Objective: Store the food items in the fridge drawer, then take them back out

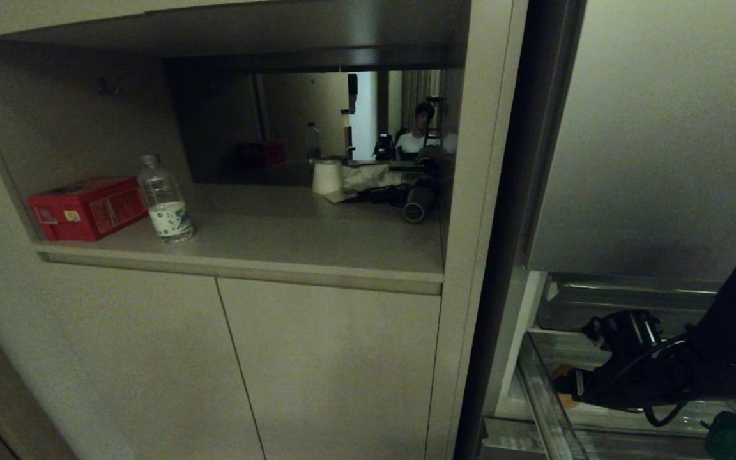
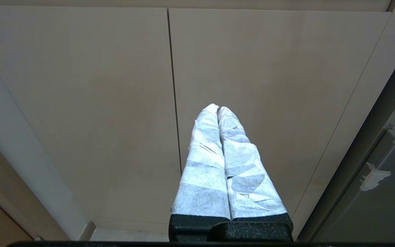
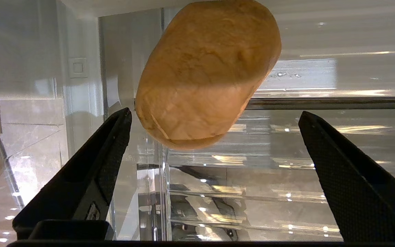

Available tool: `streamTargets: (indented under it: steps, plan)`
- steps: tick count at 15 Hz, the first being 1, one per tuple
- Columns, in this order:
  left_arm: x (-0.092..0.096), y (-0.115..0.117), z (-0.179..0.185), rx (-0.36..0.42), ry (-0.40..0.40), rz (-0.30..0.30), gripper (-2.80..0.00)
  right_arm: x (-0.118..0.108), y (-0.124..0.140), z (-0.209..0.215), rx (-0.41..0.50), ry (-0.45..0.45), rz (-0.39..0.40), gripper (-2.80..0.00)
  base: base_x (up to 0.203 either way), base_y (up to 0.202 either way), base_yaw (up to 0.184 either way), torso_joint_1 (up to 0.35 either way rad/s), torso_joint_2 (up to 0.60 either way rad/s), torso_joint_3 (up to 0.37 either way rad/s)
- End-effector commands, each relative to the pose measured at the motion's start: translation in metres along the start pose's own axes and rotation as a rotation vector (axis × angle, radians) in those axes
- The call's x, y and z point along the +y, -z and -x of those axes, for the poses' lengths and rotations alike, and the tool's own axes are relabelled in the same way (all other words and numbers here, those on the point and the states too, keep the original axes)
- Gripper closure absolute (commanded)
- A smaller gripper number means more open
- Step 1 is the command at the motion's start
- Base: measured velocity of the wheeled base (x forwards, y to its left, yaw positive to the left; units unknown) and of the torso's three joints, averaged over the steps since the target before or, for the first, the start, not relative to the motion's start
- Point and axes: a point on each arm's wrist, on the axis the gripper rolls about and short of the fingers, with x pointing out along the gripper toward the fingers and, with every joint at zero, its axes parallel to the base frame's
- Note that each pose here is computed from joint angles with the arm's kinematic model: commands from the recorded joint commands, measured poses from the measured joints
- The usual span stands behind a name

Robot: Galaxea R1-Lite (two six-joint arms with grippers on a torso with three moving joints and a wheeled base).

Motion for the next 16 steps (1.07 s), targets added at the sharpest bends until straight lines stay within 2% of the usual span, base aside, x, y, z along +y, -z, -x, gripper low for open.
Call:
streamTargets:
  steps: [1, 2, 3, 4, 9, 13, 16]
  plan:
    - [0.000, 0.000, 0.000, 0.001, -0.001, 0.000, 0.00, 0.001, 0.001, -0.003, -0.002, -0.005, 0.001, -2.80, 0.000, 0.000, 0.000, 0.000, 0.00, 0.000]
    - [0.000, 0.000, 0.000, 0.001, -0.001, 0.000, 0.00, 0.001, 0.001, -0.004, -0.003, -0.006, 0.001, -2.80, 0.000, 0.000, 0.000, 0.000, 0.00, 0.000]
    - [0.000, 0.000, 0.000, 0.001, -0.001, 0.000, 0.00, 0.001, 0.002, -0.008, -0.014, -0.009, 0.002, -1.88, 0.000, 0.000, 0.000, 0.000, 0.00, 0.000]
    - [0.000, 0.000, 0.000, 0.001, -0.001, 0.000, 0.00, 0.001, 0.003, -0.011, -0.022, -0.010, 0.003, 0.00, 0.000, 0.000, 0.000, 0.000, 0.00, 0.000]
    - [0.000, 0.000, 0.000, 0.001, -0.001, 0.000, 0.00, 0.000, 0.008, -0.012, -0.031, -0.009, 0.005, 0.00, 0.000, 0.000, 0.000, 0.000, 0.00, 0.000]
    - [0.000, 0.000, 0.000, 0.001, -0.001, 0.000, 0.00, -0.003, 0.019, 0.006, -0.015, -0.004, 0.003, 0.00, 0.000, 0.000, 0.000, 0.000, 0.00, 0.000]
    - [0.000, 0.000, 0.000, 0.001, -0.001, 0.000, 0.00, -0.006, 0.027, 0.021, -0.040, -0.005, 0.000, 0.00, 0.000, 0.000, 0.000, 0.000, 0.00, 0.000]
